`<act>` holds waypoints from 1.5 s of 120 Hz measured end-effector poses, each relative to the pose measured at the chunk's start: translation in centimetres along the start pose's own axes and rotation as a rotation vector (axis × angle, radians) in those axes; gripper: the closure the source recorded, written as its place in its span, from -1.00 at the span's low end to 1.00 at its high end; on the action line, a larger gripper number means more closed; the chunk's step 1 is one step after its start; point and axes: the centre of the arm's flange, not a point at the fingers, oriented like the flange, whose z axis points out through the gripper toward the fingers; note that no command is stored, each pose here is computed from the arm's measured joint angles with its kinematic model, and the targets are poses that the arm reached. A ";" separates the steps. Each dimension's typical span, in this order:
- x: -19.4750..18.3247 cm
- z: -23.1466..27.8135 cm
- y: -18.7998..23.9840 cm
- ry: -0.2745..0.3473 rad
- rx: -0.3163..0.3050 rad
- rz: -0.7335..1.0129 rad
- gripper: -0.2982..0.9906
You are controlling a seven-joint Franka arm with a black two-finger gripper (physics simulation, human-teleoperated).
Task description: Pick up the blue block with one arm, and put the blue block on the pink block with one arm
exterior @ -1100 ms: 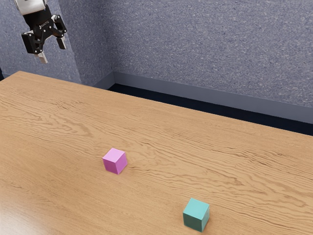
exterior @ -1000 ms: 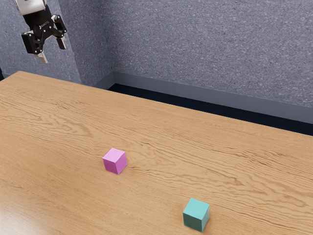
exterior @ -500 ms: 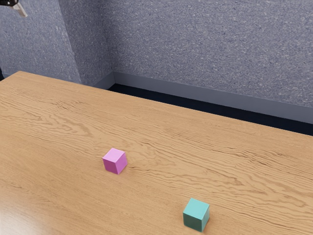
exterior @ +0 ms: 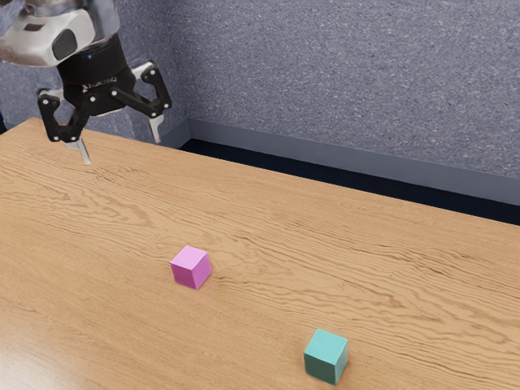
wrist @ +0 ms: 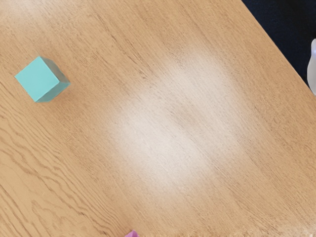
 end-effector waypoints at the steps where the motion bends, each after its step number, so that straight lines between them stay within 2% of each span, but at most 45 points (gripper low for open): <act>1: 0.1 0.4 -0.2 -0.002 -0.003 0.002 -0.54; 16: 1.8 4.8 -3.0 -0.041 -0.023 -0.016 -0.54; 38: 3.2 14.9 -2.9 0.019 -0.068 -0.033 -0.54; 45: 5.3 16.9 -2.0 0.029 -0.055 -0.016 -0.54; 62: 11.5 18.4 -2.5 0.006 -0.047 0.039 -0.54; 75: 17.5 19.1 -3.2 0.005 -0.027 0.137 -0.54; 92: 21.4 20.6 -4.3 0.012 0.010 0.205 -0.54; 108: 22.2 20.6 -5.0 0.015 0.052 0.295 -0.54; 126: 22.2 21.8 -5.6 0.004 0.032 0.480 -0.54; 146: 20.8 27.7 -8.6 0.083 -0.003 0.642 -0.54; 169: 20.7 29.8 -11.5 0.098 0.090 0.795 -0.54; 180: 18.9 30.7 -12.3 0.098 0.113 0.819 -0.54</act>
